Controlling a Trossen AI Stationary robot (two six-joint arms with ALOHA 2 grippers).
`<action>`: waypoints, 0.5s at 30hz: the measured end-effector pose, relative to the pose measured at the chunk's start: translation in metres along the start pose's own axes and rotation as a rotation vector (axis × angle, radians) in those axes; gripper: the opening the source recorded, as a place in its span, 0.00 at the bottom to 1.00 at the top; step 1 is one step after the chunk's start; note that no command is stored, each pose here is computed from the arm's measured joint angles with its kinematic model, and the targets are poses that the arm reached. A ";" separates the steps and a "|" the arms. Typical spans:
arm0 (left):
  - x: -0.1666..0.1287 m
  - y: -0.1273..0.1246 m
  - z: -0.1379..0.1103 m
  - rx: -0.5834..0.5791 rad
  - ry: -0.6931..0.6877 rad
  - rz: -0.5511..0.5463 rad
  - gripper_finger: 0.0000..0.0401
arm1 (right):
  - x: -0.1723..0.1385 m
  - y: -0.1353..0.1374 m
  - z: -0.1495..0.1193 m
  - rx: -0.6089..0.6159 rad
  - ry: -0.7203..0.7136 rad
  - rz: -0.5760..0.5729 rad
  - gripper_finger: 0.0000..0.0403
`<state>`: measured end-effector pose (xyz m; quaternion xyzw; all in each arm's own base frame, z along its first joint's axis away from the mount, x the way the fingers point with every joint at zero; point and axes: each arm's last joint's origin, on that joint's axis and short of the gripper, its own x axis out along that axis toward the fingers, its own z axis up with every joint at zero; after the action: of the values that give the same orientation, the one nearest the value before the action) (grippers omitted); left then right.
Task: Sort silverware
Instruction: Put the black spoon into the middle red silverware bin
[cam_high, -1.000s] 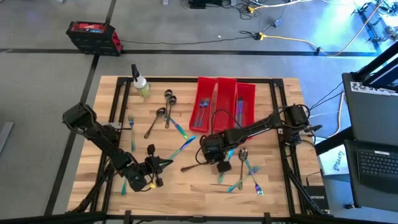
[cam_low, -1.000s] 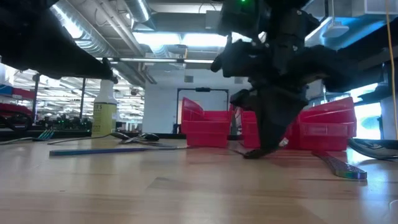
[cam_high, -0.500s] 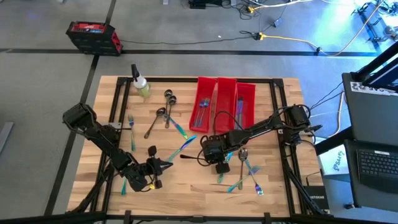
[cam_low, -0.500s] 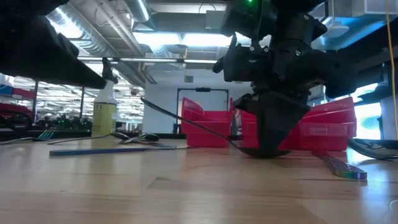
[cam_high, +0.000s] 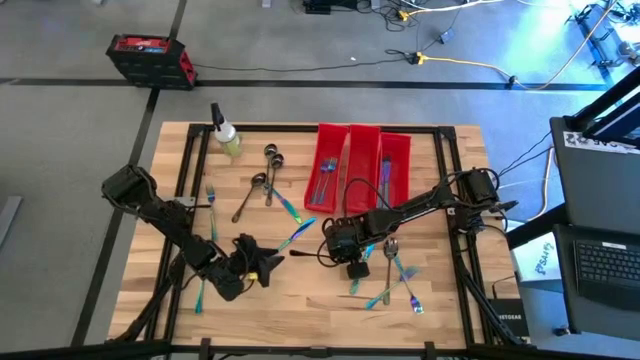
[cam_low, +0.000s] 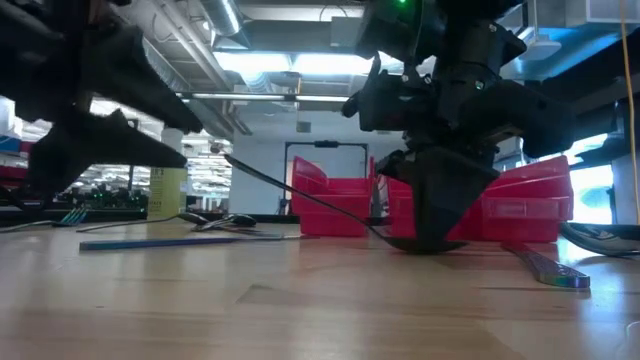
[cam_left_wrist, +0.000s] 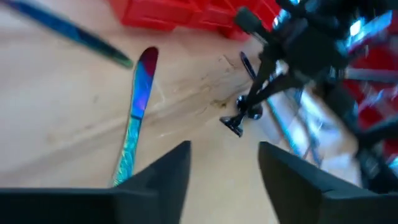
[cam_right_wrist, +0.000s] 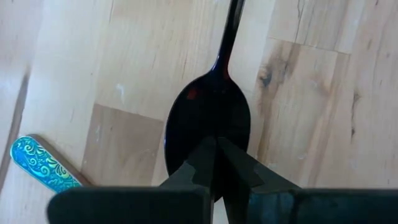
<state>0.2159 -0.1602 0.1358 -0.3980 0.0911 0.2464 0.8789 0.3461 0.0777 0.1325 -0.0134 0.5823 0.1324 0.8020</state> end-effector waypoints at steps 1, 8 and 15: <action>0.001 -0.001 0.001 -0.057 -0.008 -0.002 0.51 | 0.000 0.000 0.000 0.000 0.000 0.000 0.00; 0.012 0.001 0.008 -0.313 -0.023 0.020 0.75 | 0.000 0.000 0.000 -0.005 0.000 -0.007 0.00; 0.028 0.000 0.017 -0.423 0.083 0.039 0.77 | 0.000 -0.001 0.000 -0.012 -0.003 -0.030 0.00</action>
<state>0.2395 -0.1373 0.1376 -0.5817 0.0814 0.2605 0.7662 0.3466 0.0769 0.1323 -0.0269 0.5801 0.1241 0.8046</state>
